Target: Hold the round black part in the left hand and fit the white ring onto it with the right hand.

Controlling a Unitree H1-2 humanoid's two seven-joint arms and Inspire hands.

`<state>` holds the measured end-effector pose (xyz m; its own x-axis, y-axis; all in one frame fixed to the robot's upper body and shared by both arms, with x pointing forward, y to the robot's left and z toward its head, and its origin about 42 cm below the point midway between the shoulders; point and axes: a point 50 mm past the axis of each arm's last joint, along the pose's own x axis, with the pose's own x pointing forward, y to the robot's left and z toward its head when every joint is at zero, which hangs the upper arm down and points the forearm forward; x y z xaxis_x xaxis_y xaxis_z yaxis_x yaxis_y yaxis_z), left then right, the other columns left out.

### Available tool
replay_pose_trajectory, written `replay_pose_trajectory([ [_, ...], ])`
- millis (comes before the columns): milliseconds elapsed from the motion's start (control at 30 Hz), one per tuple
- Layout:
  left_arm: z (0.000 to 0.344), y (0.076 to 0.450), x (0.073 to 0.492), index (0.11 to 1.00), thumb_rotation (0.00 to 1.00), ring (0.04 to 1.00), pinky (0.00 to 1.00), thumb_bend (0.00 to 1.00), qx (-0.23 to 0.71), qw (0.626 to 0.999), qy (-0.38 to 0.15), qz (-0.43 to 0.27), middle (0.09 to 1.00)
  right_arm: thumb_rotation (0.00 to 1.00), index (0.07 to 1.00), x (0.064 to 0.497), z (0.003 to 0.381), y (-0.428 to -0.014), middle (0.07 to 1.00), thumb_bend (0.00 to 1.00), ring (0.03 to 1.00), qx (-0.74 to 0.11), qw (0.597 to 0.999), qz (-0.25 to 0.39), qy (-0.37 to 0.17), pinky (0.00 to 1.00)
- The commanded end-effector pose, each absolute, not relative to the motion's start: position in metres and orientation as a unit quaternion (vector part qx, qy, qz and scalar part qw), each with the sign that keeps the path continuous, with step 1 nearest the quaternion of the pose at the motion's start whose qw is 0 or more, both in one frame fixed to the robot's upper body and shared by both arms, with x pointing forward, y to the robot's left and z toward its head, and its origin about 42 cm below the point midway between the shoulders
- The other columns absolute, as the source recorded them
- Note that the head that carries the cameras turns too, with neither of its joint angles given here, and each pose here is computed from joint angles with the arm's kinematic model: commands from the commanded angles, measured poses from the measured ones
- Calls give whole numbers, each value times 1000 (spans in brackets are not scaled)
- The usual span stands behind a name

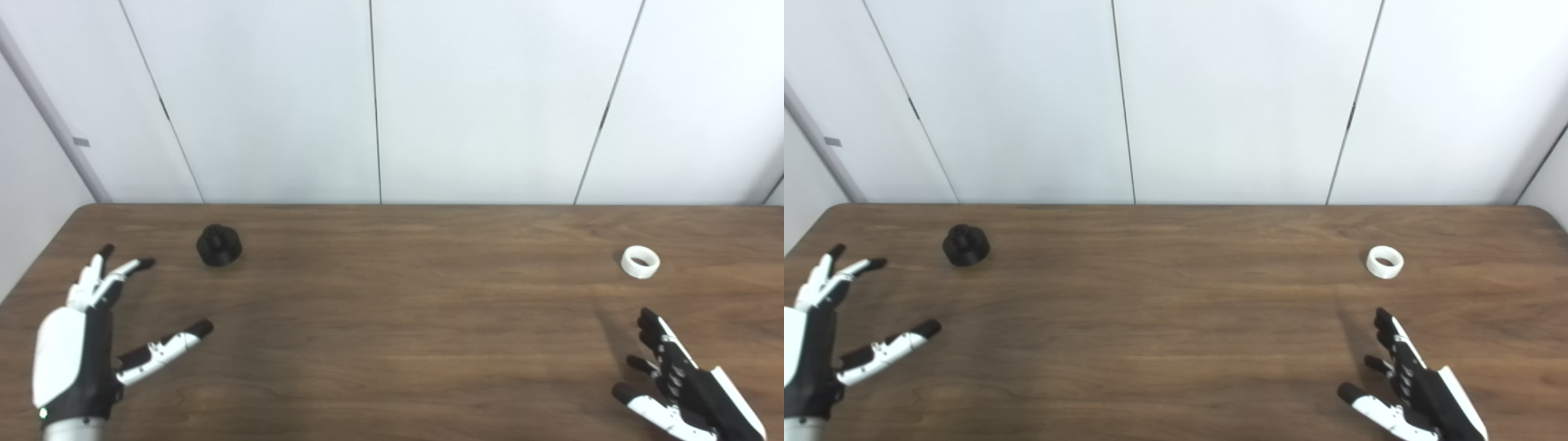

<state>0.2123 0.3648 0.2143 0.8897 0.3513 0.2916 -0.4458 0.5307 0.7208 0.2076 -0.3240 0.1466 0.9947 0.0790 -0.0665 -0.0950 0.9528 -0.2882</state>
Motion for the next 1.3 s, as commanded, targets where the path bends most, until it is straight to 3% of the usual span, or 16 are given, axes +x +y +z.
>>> replay_pose_trajectory([
  [0,243,376,222,866,502,1000,1000,1000,457,853,-63,244,1000,430,1000,212,148,-329,1000,619,1000,-149,987,47,27,997],
  [200,271,399,247,903,477,1000,1000,1000,477,845,2,242,1000,433,1000,214,147,-335,1000,602,1000,-138,989,50,28,1000],
  [633,285,408,293,883,458,1000,1000,1000,487,842,21,231,1000,352,1000,217,149,-353,1000,512,1000,-115,992,50,34,1000],
  [733,284,398,306,879,458,1000,1000,1000,490,842,26,225,1000,450,1000,217,149,-361,1000,601,1000,-137,989,38,49,983],
  [867,283,385,318,879,456,1000,1000,1000,498,839,37,218,1000,507,1000,219,148,-369,1000,677,1000,-142,988,36,58,979],
  [1267,267,383,338,880,450,1000,1000,1000,509,833,97,191,1000,448,1000,222,142,-378,1000,654,1000,-128,990,30,59,999],
])
